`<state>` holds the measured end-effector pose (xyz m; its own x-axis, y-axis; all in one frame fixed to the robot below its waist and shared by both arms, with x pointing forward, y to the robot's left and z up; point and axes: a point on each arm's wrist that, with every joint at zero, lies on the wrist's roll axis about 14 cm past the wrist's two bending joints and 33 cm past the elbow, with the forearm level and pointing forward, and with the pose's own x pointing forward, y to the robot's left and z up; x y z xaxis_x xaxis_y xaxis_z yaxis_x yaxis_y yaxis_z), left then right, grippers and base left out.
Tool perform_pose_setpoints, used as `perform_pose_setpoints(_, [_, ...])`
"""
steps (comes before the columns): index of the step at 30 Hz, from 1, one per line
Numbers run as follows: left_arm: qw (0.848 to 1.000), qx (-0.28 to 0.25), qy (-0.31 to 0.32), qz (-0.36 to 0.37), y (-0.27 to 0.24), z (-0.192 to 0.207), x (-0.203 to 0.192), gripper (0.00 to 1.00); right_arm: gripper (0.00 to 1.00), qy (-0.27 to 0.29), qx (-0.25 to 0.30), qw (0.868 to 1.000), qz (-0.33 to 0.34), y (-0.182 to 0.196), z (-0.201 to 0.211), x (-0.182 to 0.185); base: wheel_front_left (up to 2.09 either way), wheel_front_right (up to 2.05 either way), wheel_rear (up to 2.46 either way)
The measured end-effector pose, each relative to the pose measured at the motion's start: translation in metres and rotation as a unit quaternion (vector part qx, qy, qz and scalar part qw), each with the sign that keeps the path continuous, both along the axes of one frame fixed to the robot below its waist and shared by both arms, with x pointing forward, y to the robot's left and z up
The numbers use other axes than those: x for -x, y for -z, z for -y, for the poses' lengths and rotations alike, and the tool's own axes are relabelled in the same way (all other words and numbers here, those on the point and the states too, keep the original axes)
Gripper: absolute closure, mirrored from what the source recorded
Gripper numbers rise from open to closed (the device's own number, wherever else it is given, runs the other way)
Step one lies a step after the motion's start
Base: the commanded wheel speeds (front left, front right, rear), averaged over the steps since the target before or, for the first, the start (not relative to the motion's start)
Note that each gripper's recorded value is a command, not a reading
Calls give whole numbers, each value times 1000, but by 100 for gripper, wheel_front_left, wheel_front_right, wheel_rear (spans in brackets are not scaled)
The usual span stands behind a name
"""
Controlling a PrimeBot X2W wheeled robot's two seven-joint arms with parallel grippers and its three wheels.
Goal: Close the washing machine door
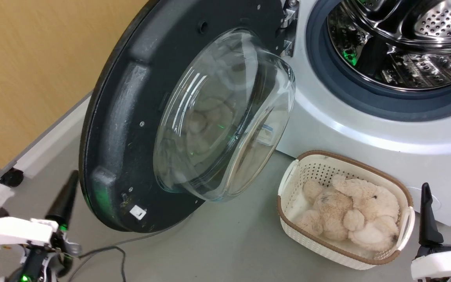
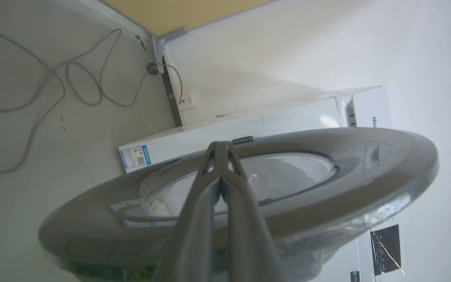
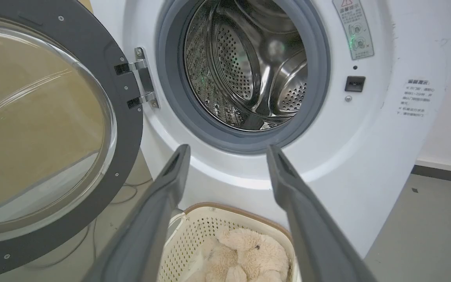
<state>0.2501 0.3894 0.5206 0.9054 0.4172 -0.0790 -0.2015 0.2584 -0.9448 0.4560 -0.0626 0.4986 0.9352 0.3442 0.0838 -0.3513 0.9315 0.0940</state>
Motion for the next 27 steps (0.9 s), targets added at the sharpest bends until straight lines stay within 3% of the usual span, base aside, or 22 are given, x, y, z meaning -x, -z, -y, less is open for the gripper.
perform_pose_setpoints(6, [998,35,53,22,0,25,-4,100,0,0,-5,1000,4,-1,-2,-4,0,0,0])
perform_pose_setpoints(10, [991,34,124,35,-10,56,-14,100,0,4,-5,1000,5,-1,0,-4,0,0,0])
perform_pose_setpoints(22, [955,13,296,28,-16,148,-39,100,0,29,-3,1000,10,-5,21,2,0,0,0])
perform_pose_setpoints(27, [931,20,365,21,-11,191,-53,100,0,51,-3,999,11,-7,38,4,0,0,0])
